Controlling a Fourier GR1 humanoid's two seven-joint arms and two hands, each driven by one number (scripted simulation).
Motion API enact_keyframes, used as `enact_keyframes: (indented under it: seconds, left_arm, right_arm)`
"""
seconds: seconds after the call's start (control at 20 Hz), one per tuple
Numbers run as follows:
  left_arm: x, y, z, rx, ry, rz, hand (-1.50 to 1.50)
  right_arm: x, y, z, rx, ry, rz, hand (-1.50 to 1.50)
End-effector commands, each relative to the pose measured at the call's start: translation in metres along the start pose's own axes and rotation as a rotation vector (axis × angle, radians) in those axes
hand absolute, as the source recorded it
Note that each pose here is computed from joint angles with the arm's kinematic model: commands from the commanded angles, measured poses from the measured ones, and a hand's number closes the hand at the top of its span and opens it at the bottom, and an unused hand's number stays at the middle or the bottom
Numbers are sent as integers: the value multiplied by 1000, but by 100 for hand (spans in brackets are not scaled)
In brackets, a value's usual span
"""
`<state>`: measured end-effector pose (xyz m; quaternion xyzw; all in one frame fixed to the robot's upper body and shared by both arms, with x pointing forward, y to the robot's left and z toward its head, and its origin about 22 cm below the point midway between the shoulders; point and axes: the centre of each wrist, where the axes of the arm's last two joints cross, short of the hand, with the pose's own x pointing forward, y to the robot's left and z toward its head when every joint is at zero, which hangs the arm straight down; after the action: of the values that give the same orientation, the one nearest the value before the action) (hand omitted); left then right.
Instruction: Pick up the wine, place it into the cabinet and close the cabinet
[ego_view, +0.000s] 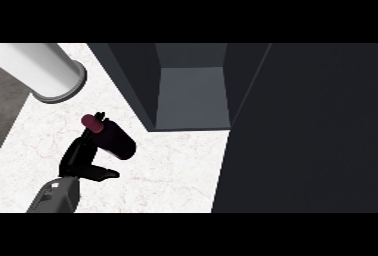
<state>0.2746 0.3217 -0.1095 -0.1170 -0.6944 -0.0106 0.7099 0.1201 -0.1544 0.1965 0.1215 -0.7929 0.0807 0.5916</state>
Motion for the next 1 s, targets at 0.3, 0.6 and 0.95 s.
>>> enact_keyframes:
  seconds: [0.3,0.6,0.95]
  left_arm:
    - [-15,5,7,-2,-47,31,-150]
    - [-9,-7,-19,-3,-64,86,150]
    - [-27,-18,-6,20,-132,8,150]
  right_arm:
    - [18,-4,23,-53,-89,45,-150]
    - [35,-8,31,-11,-73,16,-150]
    - [34,-13,34,-11,-86,42,-150]
